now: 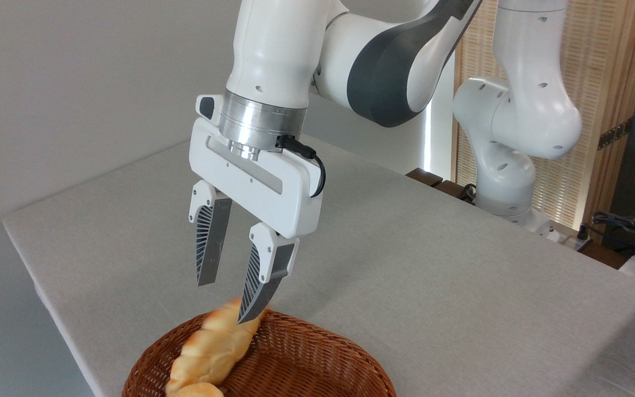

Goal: Put bread into the basket

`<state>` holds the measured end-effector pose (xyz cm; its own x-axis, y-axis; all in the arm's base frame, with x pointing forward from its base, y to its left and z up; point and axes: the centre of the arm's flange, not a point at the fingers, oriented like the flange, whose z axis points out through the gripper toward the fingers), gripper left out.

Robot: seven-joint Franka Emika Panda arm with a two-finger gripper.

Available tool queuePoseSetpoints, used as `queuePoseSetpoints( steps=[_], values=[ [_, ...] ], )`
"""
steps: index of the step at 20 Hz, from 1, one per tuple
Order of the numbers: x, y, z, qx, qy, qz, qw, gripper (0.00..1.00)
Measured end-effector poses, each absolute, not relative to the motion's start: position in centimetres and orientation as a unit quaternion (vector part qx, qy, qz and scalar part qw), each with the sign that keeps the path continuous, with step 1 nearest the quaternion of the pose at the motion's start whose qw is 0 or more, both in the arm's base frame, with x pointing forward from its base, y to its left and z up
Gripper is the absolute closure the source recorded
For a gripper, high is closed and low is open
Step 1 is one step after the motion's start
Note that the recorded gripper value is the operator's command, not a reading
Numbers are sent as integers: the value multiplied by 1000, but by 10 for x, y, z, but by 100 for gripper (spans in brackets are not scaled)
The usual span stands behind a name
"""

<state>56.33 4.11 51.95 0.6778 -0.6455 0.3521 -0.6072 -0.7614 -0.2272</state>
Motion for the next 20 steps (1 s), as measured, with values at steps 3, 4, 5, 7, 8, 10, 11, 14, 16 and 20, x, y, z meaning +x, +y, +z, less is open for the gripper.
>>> queuePoseSetpoints(
  steps=[3, 4, 5, 7, 8, 10, 11, 14, 16, 20],
  values=[
    [564, 37, 520, -913, 346, -210, 45, 0],
    [564, 35, 521, -913, 347, -211, 45, 0],
    [565, 29, 523, -910, 352, -213, 46, 0],
    [566, 14, 532, -907, 357, -218, 44, 0],
    [567, 7, 535, -907, 358, -218, 41, 0],
    [566, -24, 551, -909, 362, -206, 33, 0],
    [564, -37, 558, -910, 365, -193, 30, 0],
    [554, -61, 573, -915, 380, -137, 13, 0],
    [548, -67, 582, -916, 387, -109, 3, 0],
    [543, -68, 588, -919, 386, -84, -5, 0]
  ],
)
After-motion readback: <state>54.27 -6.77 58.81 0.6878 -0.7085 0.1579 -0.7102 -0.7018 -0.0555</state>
